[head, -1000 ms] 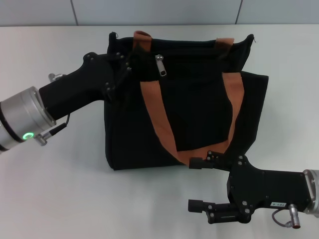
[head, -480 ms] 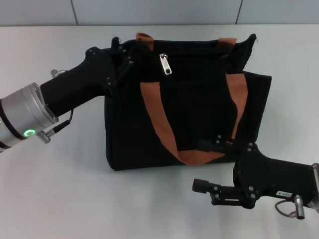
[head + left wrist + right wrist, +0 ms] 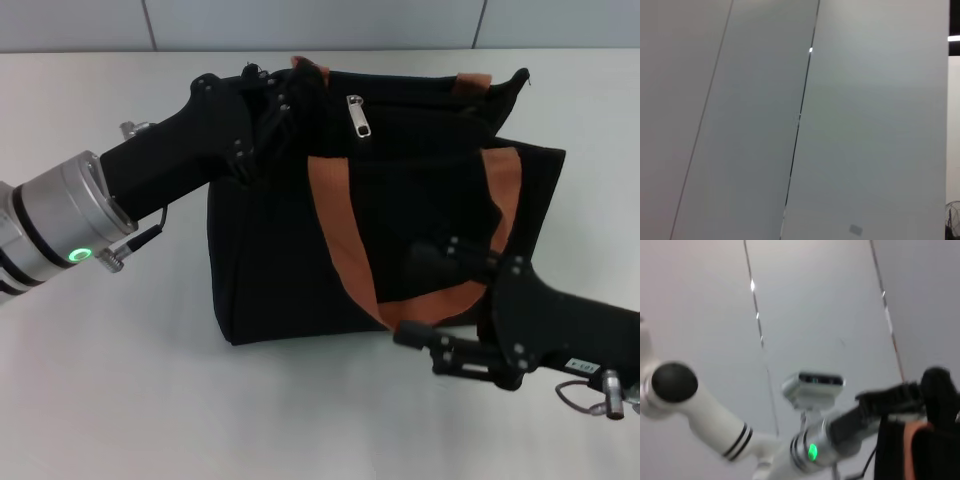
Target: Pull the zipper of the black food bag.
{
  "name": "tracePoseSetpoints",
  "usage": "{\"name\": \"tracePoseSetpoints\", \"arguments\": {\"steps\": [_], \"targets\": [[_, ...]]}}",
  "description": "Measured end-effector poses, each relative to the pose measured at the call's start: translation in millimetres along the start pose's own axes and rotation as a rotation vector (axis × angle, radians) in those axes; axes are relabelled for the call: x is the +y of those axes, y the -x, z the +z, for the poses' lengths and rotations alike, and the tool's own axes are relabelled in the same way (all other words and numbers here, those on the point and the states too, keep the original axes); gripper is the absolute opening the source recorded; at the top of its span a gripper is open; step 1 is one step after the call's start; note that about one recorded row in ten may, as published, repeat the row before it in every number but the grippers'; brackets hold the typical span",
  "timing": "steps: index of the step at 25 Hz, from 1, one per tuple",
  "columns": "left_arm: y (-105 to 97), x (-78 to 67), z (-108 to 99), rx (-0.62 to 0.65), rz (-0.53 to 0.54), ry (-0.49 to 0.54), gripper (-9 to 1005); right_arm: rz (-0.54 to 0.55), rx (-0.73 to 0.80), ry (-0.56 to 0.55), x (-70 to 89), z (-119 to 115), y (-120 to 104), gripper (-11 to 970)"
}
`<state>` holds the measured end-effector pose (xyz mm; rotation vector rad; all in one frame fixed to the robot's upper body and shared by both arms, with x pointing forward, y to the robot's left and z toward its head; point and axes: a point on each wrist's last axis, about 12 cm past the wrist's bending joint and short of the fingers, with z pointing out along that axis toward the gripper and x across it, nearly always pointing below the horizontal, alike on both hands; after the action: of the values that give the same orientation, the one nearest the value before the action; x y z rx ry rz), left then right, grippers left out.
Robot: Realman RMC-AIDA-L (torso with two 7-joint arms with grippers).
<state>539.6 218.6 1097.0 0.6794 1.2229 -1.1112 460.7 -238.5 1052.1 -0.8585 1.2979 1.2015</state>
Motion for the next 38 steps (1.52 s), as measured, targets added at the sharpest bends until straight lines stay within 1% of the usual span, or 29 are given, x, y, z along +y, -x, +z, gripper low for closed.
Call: {"name": "tracePoseSetpoints", "arguments": {"steps": [2, 5, 7, 10, 12, 15, 16, 17, 19, 20, 22, 27, 30, 34, 38], "targets": [[0.2, -0.3, 2.7, -0.003, 0.016, -0.008, 28, 0.006, -0.054, -0.027, 0.7, 0.0, 2.4, 810], [0.7, 0.1, 6.2, 0.000, 0.023, -0.018, 29, 0.018, -0.172, -0.121, 0.4, -3.2, 6.9, 750], [1.1, 0.6, 7.4, 0.001, 0.025, -0.020, 30, 0.024, -0.219, -0.160, -0.3, -4.9, 8.9, 711], [1.8, 0.9, 8.6, -0.001, 0.027, -0.024, 31, 0.058, -0.232, -0.157, -1.3, -4.2, 10.3, 651], [2.5, 1.3, 10.2, -0.001, 0.030, -0.028, 31, 0.117, -0.238, -0.146, -3.6, -2.9, 12.1, 571], [2.6, 1.4, 13.8, 0.004, 0.044, -0.040, 32, 0.269, -0.267, -0.134, -9.4, -0.3, 16.7, 451], [2.4, 1.1, 15.0, 0.006, 0.051, -0.046, 32, 0.352, -0.280, -0.126, -11.5, 0.6, 18.3, 411], [2.0, 0.6, 16.3, 0.007, 0.058, -0.052, 33, 0.453, -0.294, -0.117, -14.0, 1.5, 20.0, 409], [1.7, 0.1, 19.2, 0.010, 0.072, -0.063, 33, 0.601, -0.313, -0.107, -18.3, 1.9, 22.5, 406], [1.7, -0.1, 20.4, 0.011, 0.076, -0.068, 33, 0.655, -0.321, -0.104, -20.4, 1.8, 23.9, 405], [1.7, -0.4, 21.7, 0.011, 0.079, -0.073, 34, 0.714, -0.335, -0.109, -25.2, 1.6, 26.8, 402], [3.7, -0.1, 27.3, 0.010, 0.087, -0.094, 35, 0.723, -0.327, -0.145, -33.8, 6.6, 27.0, 398], [3.8, -0.3, 30.2, 0.009, 0.084, -0.100, 36, 0.734, -0.320, -0.162, -36.3, 11.0, 24.6, 397], [4.1, -0.2, 31.5, 0.008, 0.084, -0.102, 37, 0.730, -0.304, -0.146, -39.0, 17.6, 26.2, 397], [5.0, 0.3, 33.1, 0.005, 0.085, -0.104, 39, 0.724, -0.295, -0.160, -41.6, 16.0, 26.7, 398]]}}
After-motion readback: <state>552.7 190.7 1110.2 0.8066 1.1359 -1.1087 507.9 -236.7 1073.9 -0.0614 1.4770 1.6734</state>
